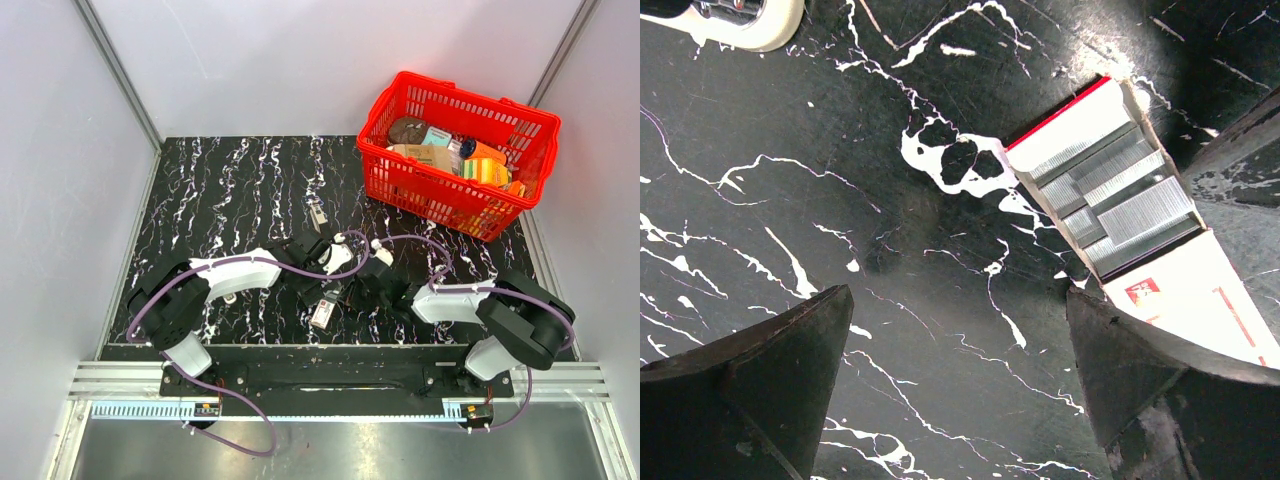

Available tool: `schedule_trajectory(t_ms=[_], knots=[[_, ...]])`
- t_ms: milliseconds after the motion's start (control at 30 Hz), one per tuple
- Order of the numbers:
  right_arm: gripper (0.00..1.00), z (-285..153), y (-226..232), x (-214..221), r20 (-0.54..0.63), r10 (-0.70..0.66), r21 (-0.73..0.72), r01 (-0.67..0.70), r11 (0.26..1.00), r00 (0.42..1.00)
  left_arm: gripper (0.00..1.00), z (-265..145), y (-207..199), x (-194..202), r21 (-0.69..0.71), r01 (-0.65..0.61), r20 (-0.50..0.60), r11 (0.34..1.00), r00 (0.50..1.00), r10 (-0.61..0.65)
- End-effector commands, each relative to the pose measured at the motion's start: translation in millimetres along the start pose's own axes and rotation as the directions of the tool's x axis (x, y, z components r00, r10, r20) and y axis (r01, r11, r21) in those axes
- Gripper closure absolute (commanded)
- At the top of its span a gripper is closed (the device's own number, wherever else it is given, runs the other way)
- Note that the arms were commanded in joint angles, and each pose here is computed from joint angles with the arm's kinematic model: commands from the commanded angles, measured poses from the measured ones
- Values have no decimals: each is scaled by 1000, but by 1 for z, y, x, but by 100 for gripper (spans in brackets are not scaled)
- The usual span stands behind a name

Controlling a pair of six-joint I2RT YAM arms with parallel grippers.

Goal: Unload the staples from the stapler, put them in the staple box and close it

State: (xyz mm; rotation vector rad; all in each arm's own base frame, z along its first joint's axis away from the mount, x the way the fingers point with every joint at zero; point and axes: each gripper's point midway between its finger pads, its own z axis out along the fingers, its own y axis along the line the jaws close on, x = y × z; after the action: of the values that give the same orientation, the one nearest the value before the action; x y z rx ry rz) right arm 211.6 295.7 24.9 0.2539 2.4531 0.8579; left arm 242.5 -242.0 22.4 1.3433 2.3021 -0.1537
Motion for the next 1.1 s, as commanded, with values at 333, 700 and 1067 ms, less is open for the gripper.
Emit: schedule_trajectory(t_ms=[333,700,1067], knots=[[100,-1,29,-2,20,-47,-77,48,996,999,8,-3,7,-21,-31,8,55,999,998,-6],[100,-16,26,-12,60,-61,-56,64,996,996,7,-13,15,-25,-56,-4,62,998,998,7],[83,-15,29,-83,187,-187,25,185,982,964,1,-75,4,-21,131,-94,134,987,988,77]])
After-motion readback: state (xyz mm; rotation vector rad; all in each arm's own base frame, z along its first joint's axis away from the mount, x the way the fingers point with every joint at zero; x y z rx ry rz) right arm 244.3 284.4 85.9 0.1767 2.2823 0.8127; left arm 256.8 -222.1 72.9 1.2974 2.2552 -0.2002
